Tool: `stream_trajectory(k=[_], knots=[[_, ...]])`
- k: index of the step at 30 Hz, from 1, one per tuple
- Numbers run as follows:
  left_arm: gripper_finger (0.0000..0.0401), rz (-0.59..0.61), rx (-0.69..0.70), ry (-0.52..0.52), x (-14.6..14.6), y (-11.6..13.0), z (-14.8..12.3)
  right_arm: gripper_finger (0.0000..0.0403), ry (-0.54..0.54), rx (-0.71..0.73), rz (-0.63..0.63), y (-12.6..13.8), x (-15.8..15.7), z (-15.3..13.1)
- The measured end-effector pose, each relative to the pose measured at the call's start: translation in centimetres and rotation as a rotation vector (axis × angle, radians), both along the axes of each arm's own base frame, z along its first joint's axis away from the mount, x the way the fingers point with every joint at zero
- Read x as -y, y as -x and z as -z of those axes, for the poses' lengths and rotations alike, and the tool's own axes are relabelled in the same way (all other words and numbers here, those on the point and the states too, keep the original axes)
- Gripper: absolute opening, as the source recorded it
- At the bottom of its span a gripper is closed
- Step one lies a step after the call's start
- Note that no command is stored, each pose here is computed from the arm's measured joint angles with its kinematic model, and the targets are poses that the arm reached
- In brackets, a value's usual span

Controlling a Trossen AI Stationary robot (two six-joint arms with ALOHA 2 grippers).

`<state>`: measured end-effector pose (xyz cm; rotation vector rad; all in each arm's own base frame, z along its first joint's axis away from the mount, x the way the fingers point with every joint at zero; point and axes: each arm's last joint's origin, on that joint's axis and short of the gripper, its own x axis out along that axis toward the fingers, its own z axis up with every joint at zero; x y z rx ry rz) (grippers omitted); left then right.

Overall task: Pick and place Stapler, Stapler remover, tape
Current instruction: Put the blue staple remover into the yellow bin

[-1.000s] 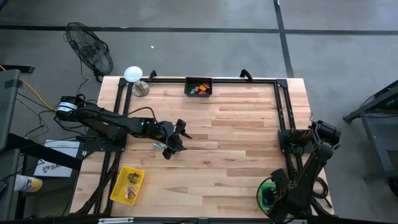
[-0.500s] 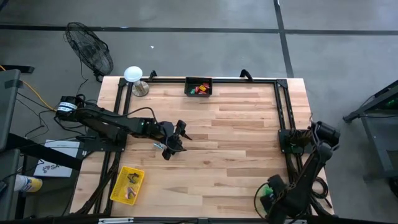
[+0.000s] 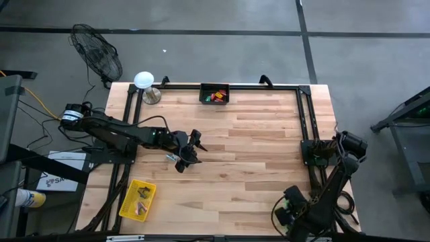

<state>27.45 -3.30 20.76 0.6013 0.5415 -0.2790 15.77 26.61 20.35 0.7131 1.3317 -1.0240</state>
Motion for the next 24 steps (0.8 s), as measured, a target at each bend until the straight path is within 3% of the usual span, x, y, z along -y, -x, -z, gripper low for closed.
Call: stream_trajectory(k=[12, 17, 24], knots=[[0.0259, -0.013, -0.045, -0.013, -0.2, 0.4, 0.2, 0.0, 0.337, 0.265, -0.251, -4.3, 3.5, -0.5], [0.0259, -0.083, -0.069, -0.037, -0.5, 1.6, -0.7, 0.0, 0.464, 0.24, -0.354, -7.0, 6.2, -0.7], [0.0259, -0.171, -0.127, 0.021, -0.9, 4.3, -2.3, 0.0, 0.471, 0.106, -0.457, -10.6, 10.2, -0.6]])
